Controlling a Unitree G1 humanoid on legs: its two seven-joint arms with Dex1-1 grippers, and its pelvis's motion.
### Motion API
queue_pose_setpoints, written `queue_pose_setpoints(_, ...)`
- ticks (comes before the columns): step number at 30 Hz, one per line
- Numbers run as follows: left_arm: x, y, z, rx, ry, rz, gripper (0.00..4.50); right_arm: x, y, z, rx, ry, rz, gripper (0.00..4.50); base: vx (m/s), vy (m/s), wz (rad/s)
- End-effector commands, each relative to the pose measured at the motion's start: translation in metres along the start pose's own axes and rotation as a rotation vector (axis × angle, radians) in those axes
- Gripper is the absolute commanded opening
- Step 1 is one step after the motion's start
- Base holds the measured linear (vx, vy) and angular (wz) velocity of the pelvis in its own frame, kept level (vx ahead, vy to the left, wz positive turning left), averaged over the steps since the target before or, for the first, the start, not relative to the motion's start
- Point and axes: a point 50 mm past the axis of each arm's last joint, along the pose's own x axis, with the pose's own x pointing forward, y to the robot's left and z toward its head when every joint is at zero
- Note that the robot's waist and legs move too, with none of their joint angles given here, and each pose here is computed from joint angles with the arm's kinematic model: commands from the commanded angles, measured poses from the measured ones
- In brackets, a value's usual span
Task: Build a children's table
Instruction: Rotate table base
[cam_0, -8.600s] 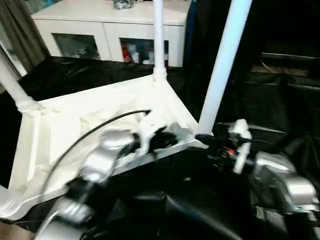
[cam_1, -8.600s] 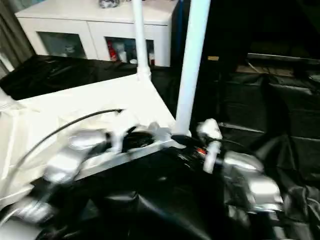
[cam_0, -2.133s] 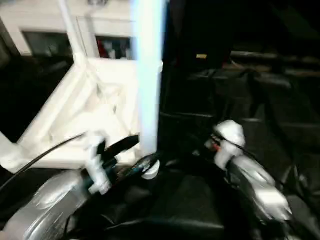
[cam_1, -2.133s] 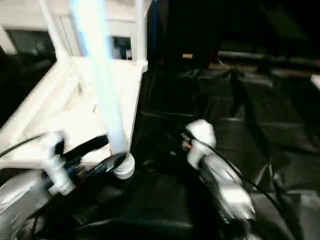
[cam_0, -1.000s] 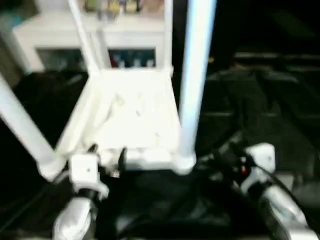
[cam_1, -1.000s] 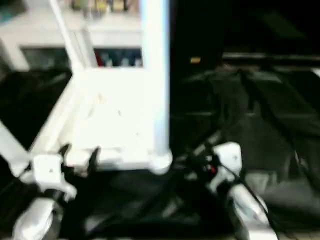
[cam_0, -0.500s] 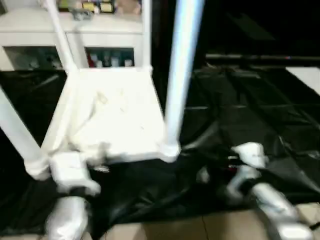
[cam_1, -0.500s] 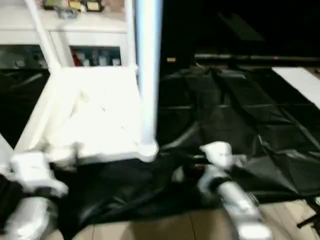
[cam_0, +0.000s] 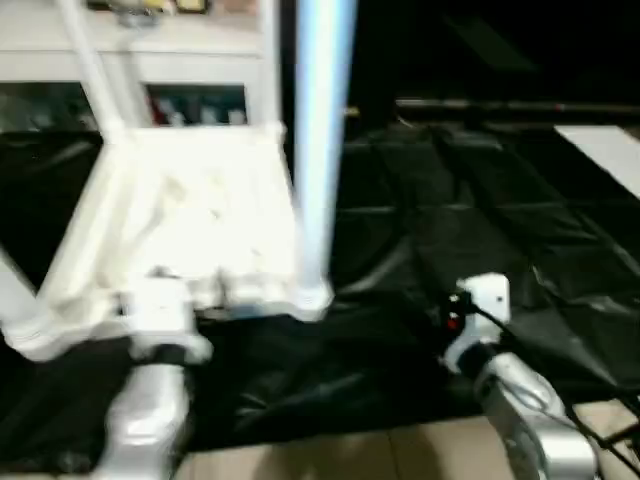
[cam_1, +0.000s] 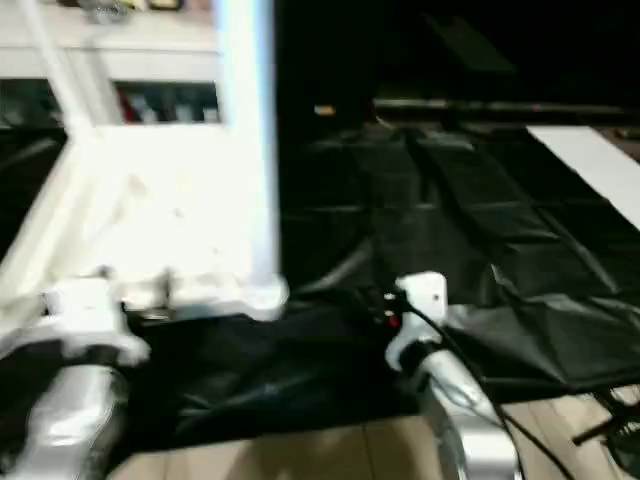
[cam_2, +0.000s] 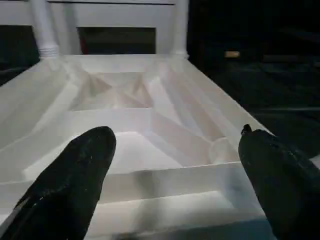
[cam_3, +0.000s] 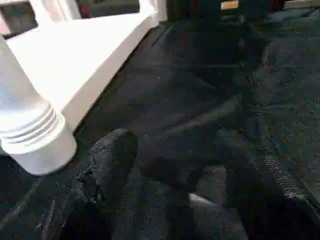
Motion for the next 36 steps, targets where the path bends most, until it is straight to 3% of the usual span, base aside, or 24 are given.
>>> queue_pose_setpoints(1,0.001,0.012,0.007,0.022,-0.021,0.029,4.47,0.009,0.009,0.011,0.013,-0.032,0.064,3.03,-0.007,-0.104,-0.08)
queue_pose_setpoints(5,0.008,0.009,0.01,-0.025,-0.023,0.008,4.47,0.014,0.003,0.026,-0.055,-0.045,0.077,3.03,-0.005,-0.03,-0.02)
queue_pose_setpoints(10,0.012,0.003,0.01,-0.005,-0.015,-0.033,4.47,0.016,-0.002,0.035,-0.091,-0.061,0.075,3.03,-0.001,0.033,-0.01)
queue_pose_setpoints(15,0.025,0.015,0.014,-0.006,-0.037,0.041,4.47,0.019,0.007,0.029,-0.078,-0.054,0.058,3.03,-0.01,-0.012,0.25)
queue_pose_setpoints(20,0.032,0.017,0.012,-0.036,-0.001,0.079,4.47,0.023,0.01,0.034,-0.023,-0.075,0.023,3.03,-0.02,-0.152,0.35)
queue_pose_setpoints(26,0.028,0.014,0.008,-0.052,0.016,-0.015,4.47,0.025,0.012,0.032,-0.056,-0.053,0.074,3.03,-0.033,-0.165,0.01)
queue_pose_setpoints(36,0.012,0.018,0.0,-0.076,0.055,-0.007,4.47,0.031,0.014,0.028,-0.082,-0.018,0.109,3.03,0.018,0.005,0.21)
